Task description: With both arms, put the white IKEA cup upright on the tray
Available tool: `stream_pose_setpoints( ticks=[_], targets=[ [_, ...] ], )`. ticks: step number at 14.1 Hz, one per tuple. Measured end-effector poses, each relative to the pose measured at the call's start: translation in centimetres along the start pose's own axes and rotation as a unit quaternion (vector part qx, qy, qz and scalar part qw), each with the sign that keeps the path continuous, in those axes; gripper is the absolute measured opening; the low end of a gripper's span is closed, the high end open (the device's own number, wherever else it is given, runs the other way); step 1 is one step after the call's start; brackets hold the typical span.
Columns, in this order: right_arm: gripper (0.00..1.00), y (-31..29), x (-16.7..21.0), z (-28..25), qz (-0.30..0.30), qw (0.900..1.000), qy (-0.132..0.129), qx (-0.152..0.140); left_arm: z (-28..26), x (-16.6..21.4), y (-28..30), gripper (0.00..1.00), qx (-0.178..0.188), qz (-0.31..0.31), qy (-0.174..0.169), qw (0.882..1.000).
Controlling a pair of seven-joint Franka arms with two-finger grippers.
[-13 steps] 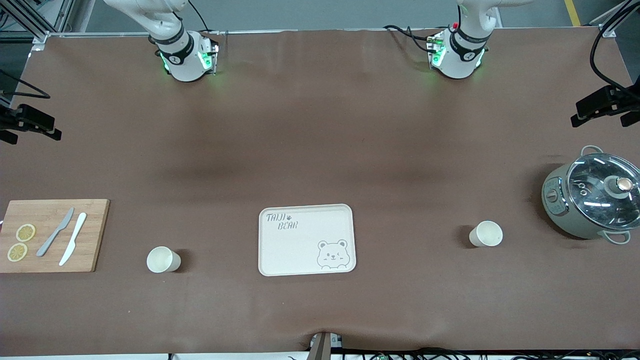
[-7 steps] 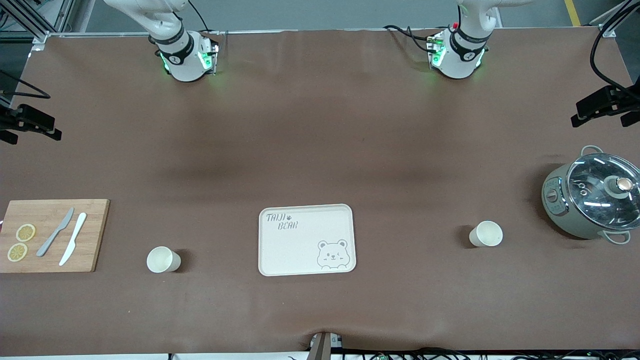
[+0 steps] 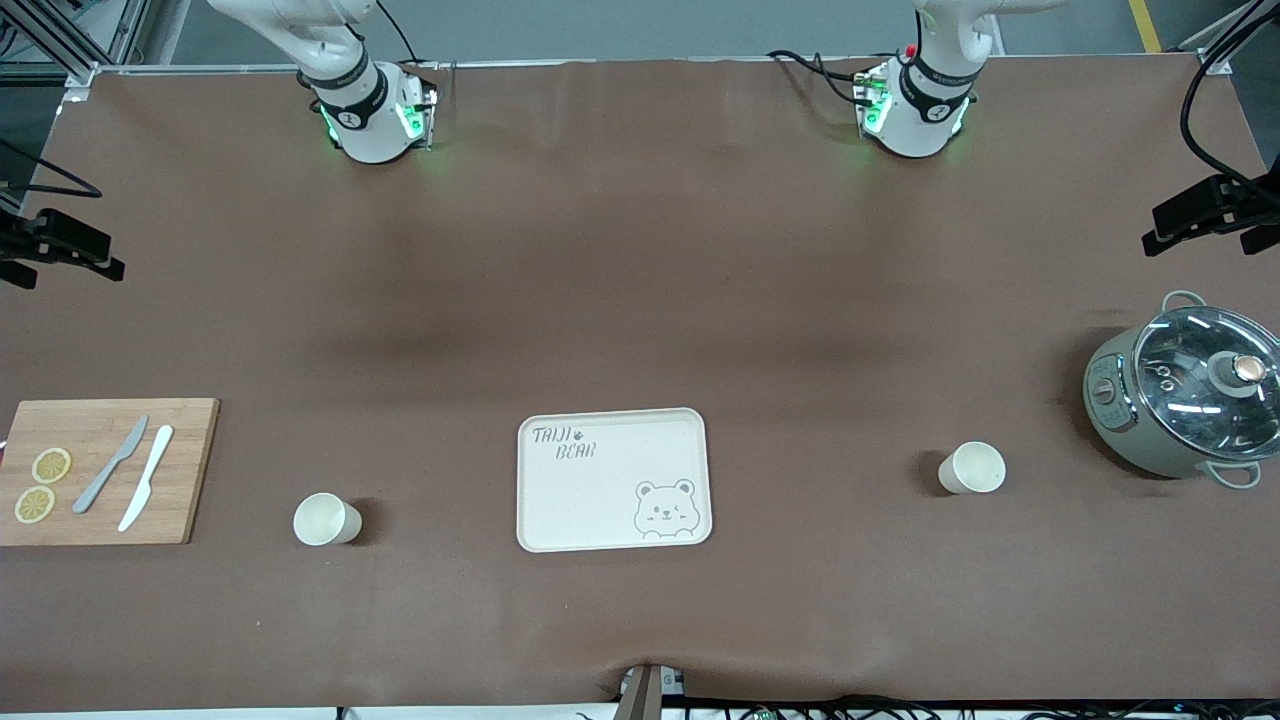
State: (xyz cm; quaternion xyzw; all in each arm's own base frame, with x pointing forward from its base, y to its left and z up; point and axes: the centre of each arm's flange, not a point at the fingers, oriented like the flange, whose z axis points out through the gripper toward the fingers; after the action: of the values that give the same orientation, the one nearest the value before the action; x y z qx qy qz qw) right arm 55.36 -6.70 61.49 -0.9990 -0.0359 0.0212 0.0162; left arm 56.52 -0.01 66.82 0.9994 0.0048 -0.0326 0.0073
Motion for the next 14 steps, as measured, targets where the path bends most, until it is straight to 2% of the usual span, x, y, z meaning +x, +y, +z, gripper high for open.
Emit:
stream_pose_setpoints(
  ticks=[3,7,10,14],
  targets=[
    [1.00,0.0,0.1,0.3,0.000,1.000,-0.003,0.001,1.1,0.6,-0.1,1.00,0.002,-0.001,-0.010,1.000],
    [1.00,0.2,0.7,1.7,0.001,1.000,-0.014,0.003,4.3,2.7,-0.7,1.00,0.026,-0.005,-0.035,0.999],
    [1.00,0.4,3.0,4.7,0.000,1.000,-0.015,0.003,7.3,4.7,-0.9,1.00,0.028,-0.005,-0.049,0.998],
    [1.00,-0.1,6.6,9.2,-0.007,1.000,-0.015,0.013,10.6,7.2,-1.1,1.00,0.028,-0.005,-0.048,0.998]
  ],
)
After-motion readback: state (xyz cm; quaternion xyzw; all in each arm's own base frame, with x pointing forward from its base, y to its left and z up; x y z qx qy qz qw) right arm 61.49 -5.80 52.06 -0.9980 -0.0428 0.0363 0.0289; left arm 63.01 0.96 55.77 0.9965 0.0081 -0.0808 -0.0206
